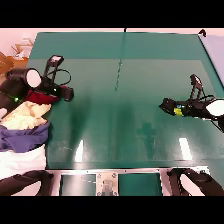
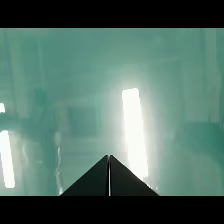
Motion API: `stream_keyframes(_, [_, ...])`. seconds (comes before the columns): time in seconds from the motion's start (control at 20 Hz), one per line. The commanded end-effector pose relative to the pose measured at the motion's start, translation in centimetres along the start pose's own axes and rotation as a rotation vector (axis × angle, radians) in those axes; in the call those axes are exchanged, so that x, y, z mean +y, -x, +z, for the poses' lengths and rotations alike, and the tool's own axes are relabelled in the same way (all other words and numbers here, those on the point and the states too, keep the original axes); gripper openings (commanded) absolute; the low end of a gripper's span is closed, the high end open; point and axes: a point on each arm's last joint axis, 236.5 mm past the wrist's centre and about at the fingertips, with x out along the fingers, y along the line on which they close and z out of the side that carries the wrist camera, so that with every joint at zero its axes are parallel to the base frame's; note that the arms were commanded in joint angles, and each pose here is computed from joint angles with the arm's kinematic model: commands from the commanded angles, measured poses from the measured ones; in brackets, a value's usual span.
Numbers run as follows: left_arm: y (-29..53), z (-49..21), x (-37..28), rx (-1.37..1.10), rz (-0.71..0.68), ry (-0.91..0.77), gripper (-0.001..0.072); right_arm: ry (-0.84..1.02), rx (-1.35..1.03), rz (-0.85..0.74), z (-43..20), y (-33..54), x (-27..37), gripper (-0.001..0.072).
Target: Fold the shirts.
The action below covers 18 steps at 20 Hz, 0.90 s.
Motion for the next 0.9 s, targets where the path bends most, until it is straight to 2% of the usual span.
stream_keyframes(0.0, [-0.3, 3.5, 7.1, -0.114, 0.289, -0.205, 0.072, 0.0, -0.048, -0.001, 1.1, -0.1, 0.0, 0.0164])
stream_keyframes(0.05, [-1.4, 2.6, 8.8, -0.068, 0.32, -0.209, 0.072, 0.0, -0.049, -0.003, 1.2, -0.2, -0.1, 0.0206])
stream_keyframes(0.25, [-6.5, -2.8, 14.4, 0.13, 0.347, -0.112, 0.072, -0.005, -0.04, -0.008, 1.1, -0.6, -0.4, 0.0206])
stream_keyframes(0.45, [-10.2, -6.4, 15.9, 0.244, 0.331, -0.082, 0.0719, -0.005, -0.039, -0.008, 1.1, -0.6, -0.4, 0.0197])
stream_keyframes(0.5, [-10.5, -6.3, 15.9, 0.24, 0.329, -0.083, 0.0597, -0.005, -0.04, -0.008, 1.1, -0.6, -0.4, 0.0192])
stream_keyframes(0.55, [-10.5, -5.9, 15.9, 0.225, 0.331, -0.085, 0.025, -0.005, -0.039, -0.008, 1.1, -0.6, -0.4, 0.0191])
stream_keyframes(0.6, [-10.3, -5.4, 15.9, 0.222, 0.332, -0.089, 0.0028, -0.005, -0.039, -0.008, 1.1, -0.6, -0.4, 0.018])
stream_keyframes(0.65, [-9.8, -4.7, 15.9, 0.216, 0.334, -0.083, 0.0021, -0.006, -0.038, -0.008, 1.1, -0.6, -0.4, 0.0063])
stream_keyframes(0.7, [-9.1, -3.6, 15.6, 0.209, 0.336, -0.079, 0.002, -0.006, -0.035, -0.007, 1.0, -0.6, -0.3, 0.002])
stream_keyframes(0.85, [-5.3, 2.7, 12.8, 0.138, 0.334, -0.135, 0.0019, -0.006, -0.026, -0.008, 0.8, -0.6, -0.3, 0.0019])
